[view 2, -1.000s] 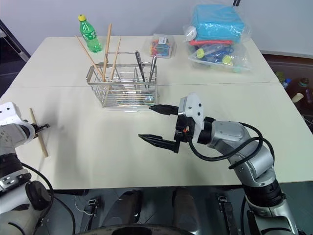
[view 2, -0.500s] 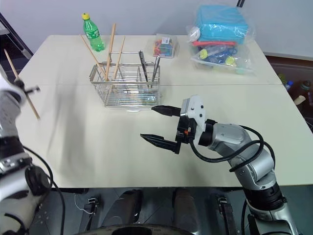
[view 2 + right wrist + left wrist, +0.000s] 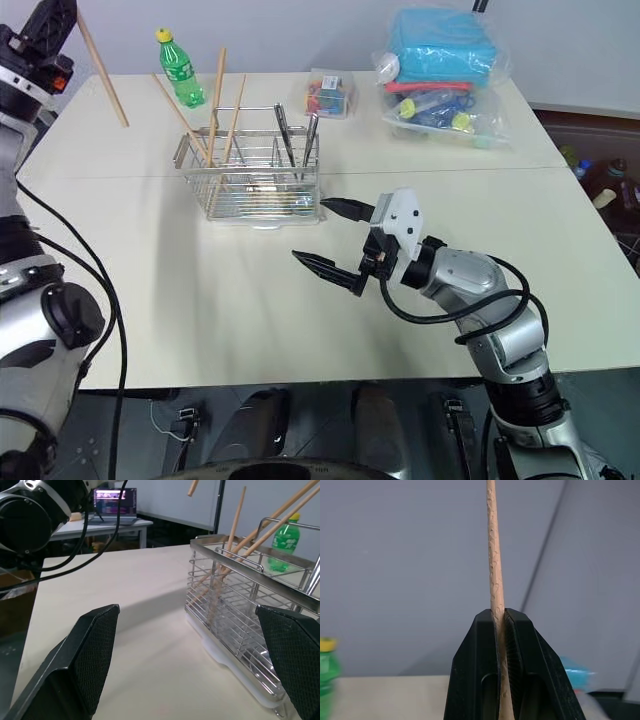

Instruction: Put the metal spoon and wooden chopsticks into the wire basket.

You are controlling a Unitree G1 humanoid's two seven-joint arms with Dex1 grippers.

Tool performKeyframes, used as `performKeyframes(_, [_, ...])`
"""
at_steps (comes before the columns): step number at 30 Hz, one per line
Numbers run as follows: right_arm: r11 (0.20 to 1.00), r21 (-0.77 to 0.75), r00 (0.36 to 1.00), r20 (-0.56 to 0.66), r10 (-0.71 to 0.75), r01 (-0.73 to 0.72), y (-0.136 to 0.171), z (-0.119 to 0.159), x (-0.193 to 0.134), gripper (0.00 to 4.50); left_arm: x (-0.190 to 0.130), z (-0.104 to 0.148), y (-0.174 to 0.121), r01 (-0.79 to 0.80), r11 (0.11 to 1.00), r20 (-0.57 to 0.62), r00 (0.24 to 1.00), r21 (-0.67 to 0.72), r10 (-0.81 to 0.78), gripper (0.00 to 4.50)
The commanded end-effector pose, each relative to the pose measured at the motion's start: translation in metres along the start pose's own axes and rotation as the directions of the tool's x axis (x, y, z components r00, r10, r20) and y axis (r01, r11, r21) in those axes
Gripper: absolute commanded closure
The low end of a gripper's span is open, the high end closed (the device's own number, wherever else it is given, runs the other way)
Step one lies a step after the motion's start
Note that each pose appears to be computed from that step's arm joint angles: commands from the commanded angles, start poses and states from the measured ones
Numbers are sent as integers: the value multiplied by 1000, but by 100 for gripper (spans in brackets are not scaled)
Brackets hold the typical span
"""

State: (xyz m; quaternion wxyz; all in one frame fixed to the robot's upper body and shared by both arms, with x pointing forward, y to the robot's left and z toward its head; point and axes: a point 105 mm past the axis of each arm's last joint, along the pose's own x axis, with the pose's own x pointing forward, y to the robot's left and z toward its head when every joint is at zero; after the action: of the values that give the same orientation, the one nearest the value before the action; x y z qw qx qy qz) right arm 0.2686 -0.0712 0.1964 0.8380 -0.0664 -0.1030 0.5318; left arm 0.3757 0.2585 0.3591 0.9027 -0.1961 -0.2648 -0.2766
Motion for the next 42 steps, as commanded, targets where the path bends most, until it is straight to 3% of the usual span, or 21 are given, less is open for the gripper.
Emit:
performKeyframes(1, [999, -36, 999, 24, -33, 34, -4, 2, 1, 0, 11, 10, -15, 87, 996, 79, 993, 15, -88, 441])
performKeyframes(16, [995, -7, 994, 62, -94, 95, -9, 6, 0, 0, 29, -59, -36, 149, 986, 8, 989, 76, -150, 441])
performKeyframes(27, [982, -32, 976, 117, -184, 189, -25, 15, 3, 0, 19, -67, -27, 104, 990, 4, 995, 94, -105, 441])
performKeyframes(39, [980, -28, 973, 134, -190, 196, -26, 17, 7, 0, 14, -79, -32, 90, 972, -1, 996, 216, -92, 441])
performKeyframes(42, [980, -29, 972, 136, -191, 196, -27, 17, 7, 0, 12, -84, -35, 99, 968, -13, 995, 232, -99, 345])
